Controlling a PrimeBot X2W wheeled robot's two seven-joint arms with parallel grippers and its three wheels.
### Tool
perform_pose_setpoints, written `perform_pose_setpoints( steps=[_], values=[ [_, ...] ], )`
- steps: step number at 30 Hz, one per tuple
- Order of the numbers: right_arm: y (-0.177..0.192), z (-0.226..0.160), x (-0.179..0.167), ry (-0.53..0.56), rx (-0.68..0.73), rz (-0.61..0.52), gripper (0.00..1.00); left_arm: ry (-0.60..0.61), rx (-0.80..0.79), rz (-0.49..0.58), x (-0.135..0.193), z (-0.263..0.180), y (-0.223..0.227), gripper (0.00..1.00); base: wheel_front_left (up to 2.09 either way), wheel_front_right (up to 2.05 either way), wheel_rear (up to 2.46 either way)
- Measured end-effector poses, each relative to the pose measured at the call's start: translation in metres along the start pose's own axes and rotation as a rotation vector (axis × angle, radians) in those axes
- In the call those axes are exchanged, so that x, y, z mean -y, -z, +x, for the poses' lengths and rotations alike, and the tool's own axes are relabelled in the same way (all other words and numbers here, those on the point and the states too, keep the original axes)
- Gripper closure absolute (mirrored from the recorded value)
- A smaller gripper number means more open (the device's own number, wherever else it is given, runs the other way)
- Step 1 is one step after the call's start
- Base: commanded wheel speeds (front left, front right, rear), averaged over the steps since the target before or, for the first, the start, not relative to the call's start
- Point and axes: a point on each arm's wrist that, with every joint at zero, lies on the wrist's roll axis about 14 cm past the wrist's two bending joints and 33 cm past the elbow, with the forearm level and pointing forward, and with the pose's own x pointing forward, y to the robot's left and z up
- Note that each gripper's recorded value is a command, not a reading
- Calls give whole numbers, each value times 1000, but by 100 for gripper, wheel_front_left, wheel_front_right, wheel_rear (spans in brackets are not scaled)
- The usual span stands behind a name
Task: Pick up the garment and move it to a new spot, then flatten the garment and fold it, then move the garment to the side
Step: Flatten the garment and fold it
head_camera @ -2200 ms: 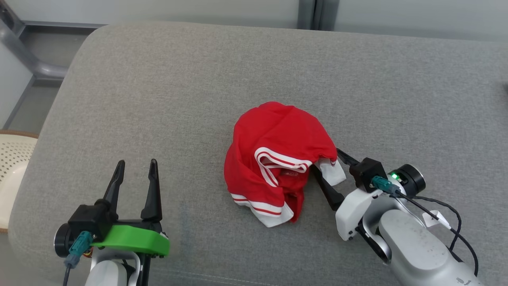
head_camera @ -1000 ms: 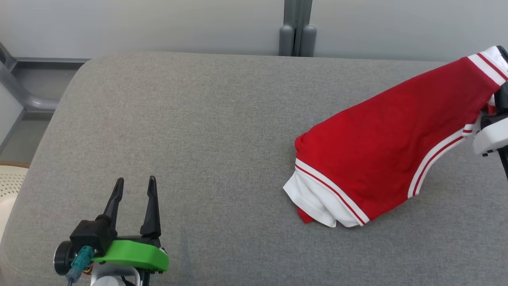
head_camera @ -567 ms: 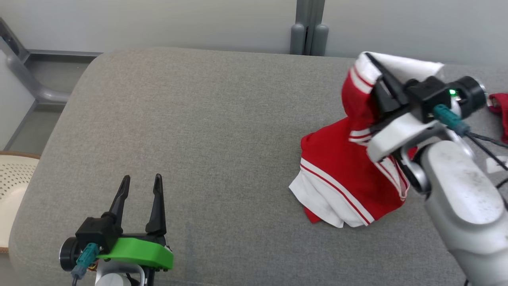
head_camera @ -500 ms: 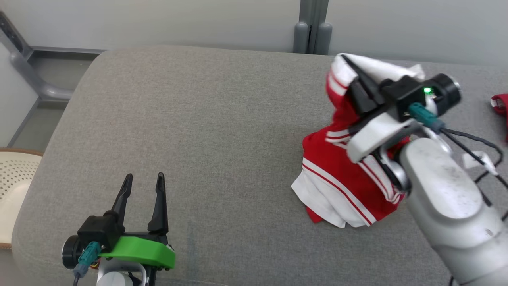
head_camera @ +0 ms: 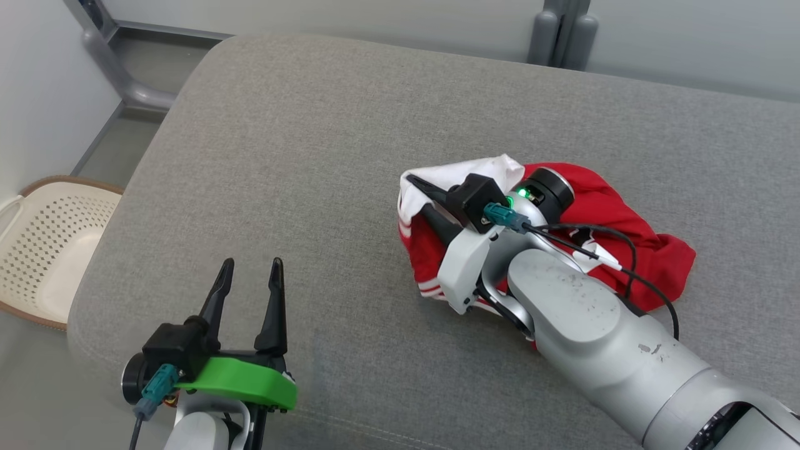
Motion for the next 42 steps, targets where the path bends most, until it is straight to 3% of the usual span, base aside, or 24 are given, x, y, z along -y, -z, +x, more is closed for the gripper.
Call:
perform_pose_setpoints(
  steps=[5,12,19,29,36,42],
  values=[
    [18,3,-8,-29,-36,31,0,-35,-10,6,-9,-1,3,0,0,0,0],
    [2,-11,38,70,-8,-26,0,-15,-11,11,-3,6,4,0,0,0,0],
    [12,-71,92,207,-43,-92,0,36,-4,15,12,12,4,0,0,0,0],
    [35,-145,103,339,-52,-17,0,95,-3,9,31,18,6,0,0,0,0],
    [24,-204,122,539,53,48,0,116,-3,14,37,19,6,0,0,0,0],
    [21,-255,118,708,113,83,0,123,-3,20,38,18,6,0,0,0,0]
  ],
)
